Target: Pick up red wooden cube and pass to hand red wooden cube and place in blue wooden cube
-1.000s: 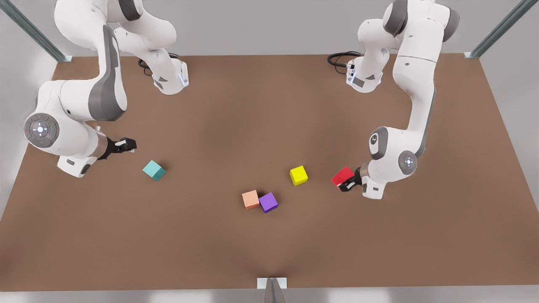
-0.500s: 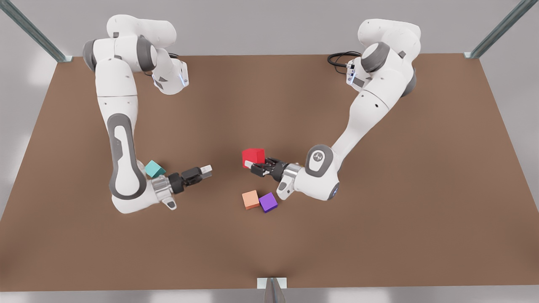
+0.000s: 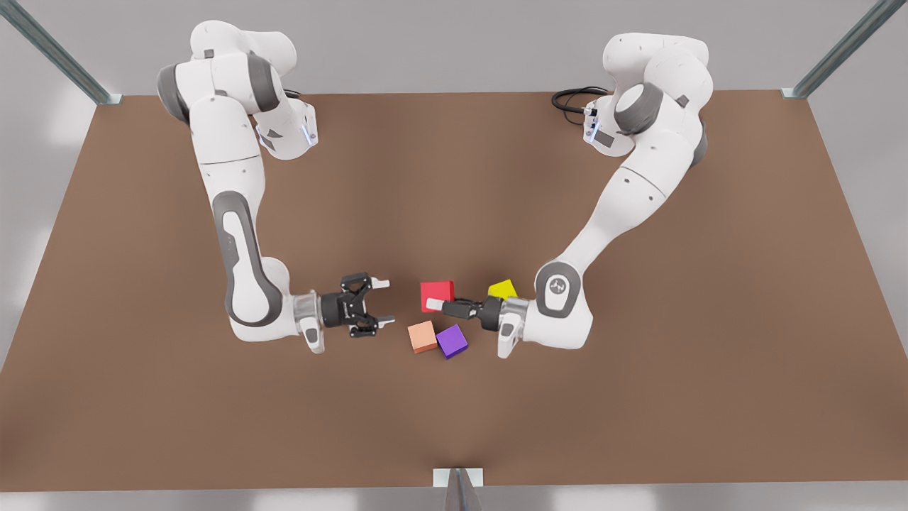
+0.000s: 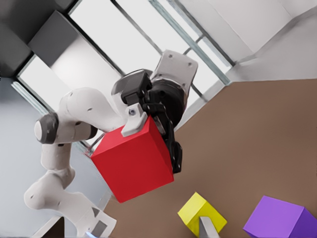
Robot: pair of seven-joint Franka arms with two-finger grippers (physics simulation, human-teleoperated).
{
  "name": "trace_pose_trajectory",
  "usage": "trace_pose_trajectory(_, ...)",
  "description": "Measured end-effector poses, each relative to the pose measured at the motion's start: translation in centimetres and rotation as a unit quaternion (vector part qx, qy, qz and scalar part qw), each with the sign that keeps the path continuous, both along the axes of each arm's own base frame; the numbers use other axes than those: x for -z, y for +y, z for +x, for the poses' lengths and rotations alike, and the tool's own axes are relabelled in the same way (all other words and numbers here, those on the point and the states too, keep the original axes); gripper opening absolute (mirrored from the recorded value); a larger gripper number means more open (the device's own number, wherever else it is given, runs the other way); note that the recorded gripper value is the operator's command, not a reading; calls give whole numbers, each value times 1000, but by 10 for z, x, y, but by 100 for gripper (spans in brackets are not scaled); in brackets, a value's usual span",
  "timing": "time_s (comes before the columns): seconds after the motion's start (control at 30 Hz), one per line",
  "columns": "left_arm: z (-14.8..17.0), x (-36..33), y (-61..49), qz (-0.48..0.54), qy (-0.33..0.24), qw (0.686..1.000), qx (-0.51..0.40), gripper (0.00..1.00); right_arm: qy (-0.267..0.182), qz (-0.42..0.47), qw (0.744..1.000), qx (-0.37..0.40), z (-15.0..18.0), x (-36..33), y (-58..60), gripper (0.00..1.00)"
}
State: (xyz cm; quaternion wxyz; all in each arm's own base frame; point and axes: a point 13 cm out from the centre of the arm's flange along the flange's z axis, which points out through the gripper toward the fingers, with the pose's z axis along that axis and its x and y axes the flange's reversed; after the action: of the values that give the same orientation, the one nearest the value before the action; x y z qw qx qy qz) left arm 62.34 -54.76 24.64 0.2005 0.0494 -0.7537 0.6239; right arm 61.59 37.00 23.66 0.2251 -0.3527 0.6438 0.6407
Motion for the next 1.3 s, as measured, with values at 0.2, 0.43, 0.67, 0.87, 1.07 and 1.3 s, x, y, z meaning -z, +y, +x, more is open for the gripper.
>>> trace_pose_trajectory(0.2,-3,10,-11,-25,-68,997,2,49,-127,31,991,11,8,-3,17,100)
trace_pose_trajectory(0.43,2,15,-10,-40,-135,990,2,49,-224,55,973,9,3,-5,39,100)
trace_pose_trajectory(0.67,8,18,-13,-51,-187,981,0,49,-285,65,956,7,-2,-1,47,100)
trace_pose_trajectory(0.87,6,18,-21,-58,-216,975,1,49,-325,69,943,10,2,2,48,100)
trace_pose_trajectory(1.07,8,20,-24,-62,-238,969,-1,49,-349,74,934,8,-1,6,54,100)
trace_pose_trajectory(1.3,11,20,-27,-65,-257,964,-3,49,-363,76,929,9,-2,21,63,100)
